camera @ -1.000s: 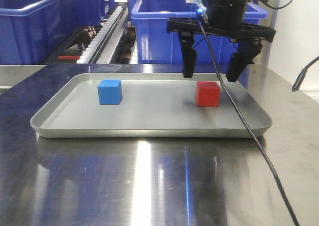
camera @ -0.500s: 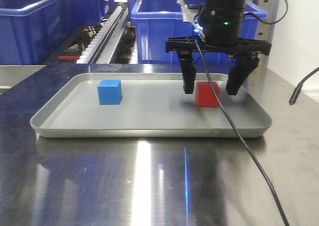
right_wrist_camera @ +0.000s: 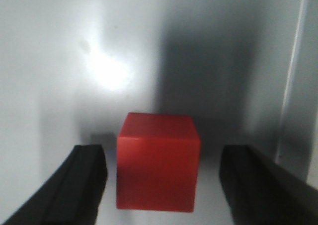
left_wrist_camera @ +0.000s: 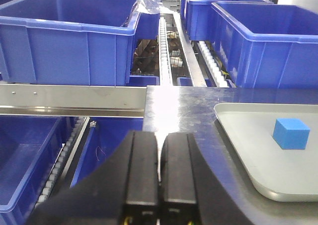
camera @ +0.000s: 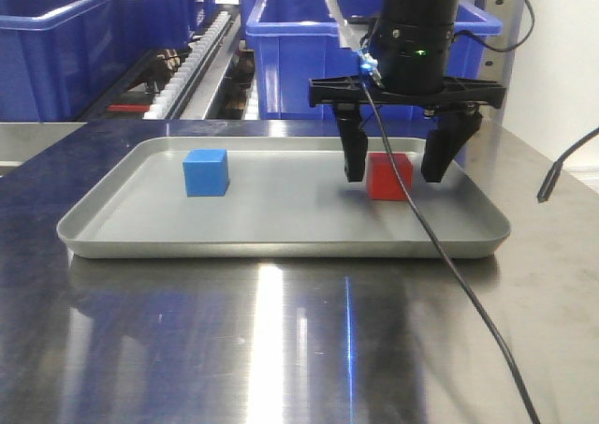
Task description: Sort and place red and blue blocks on shelf
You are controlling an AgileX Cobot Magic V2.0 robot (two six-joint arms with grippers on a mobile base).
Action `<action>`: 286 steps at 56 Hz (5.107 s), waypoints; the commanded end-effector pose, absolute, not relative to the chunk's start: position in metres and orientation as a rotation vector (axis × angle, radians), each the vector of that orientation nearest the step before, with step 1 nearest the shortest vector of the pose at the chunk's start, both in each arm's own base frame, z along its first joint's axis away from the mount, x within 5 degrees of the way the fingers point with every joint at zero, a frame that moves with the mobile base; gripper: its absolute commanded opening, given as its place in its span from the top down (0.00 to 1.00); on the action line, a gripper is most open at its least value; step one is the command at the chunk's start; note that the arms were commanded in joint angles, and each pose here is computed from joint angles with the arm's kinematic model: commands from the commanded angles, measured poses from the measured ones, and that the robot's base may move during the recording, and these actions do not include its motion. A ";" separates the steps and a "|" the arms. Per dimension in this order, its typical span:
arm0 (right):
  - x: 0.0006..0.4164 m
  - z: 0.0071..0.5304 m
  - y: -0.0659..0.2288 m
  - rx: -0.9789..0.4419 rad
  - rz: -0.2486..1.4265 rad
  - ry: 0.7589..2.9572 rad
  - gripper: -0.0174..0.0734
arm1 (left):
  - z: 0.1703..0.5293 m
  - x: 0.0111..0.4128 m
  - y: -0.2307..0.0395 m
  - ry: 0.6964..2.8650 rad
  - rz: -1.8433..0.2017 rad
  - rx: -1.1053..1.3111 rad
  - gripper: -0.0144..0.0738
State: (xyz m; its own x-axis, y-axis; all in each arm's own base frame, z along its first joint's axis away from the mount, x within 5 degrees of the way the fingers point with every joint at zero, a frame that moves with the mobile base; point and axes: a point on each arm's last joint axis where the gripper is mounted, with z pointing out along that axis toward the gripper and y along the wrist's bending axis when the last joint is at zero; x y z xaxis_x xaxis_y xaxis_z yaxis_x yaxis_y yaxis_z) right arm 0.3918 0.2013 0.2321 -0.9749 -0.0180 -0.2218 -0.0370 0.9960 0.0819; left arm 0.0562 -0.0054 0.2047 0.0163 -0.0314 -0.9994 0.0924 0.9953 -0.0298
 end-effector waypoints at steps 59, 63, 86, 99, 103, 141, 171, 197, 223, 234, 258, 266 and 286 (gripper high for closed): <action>0.325 0.343 0.094 -0.270 0.154 2.284 0.39 | 0.204 0.055 -0.005 1.472 -0.100 0.041 0.75; 0.310 0.343 0.075 -0.211 0.149 2.210 0.39 | 0.204 0.055 -0.005 1.472 -0.100 0.041 0.75; 0.223 0.329 0.011 -0.076 0.028 2.034 0.39 | 0.204 0.055 -0.005 1.472 -0.100 0.041 0.75; 0.177 0.325 0.008 -0.065 0.016 1.854 0.39 | 0.204 0.055 -0.005 1.472 -0.100 0.041 0.75; 0.164 0.324 0.007 -0.062 0.015 1.804 0.39 | 0.204 0.055 -0.005 1.472 -0.100 0.041 0.75; 0.096 0.331 0.004 -0.057 0.016 1.596 0.39 | 0.204 0.055 -0.005 1.472 -0.100 0.041 0.75; 0.097 0.331 0.004 -0.057 0.016 1.599 0.39 | 0.204 0.055 -0.005 1.472 -0.100 0.041 0.75; 0.097 0.331 0.004 -0.057 0.016 1.599 0.39 | 0.207 0.055 -0.005 1.447 -0.101 0.035 0.75; 0.097 0.331 0.004 -0.057 0.016 1.599 0.39 | 0.262 0.068 -0.009 1.651 -0.177 0.018 0.75; 0.097 0.331 0.004 -0.057 0.016 1.599 0.39 | 0.283 0.103 -0.014 1.855 -0.180 0.029 0.75; 0.097 0.331 0.004 -0.057 0.016 1.599 0.39 | 0.300 0.187 -0.034 2.192 -0.237 -0.071 0.75; 0.097 0.331 0.004 -0.057 0.016 1.599 0.39 | 0.305 0.221 -0.055 2.312 -0.236 -0.081 0.75; 0.097 0.331 0.004 -0.057 0.016 1.599 0.39 | 0.302 0.292 -0.124 2.563 -0.074 -0.019 0.75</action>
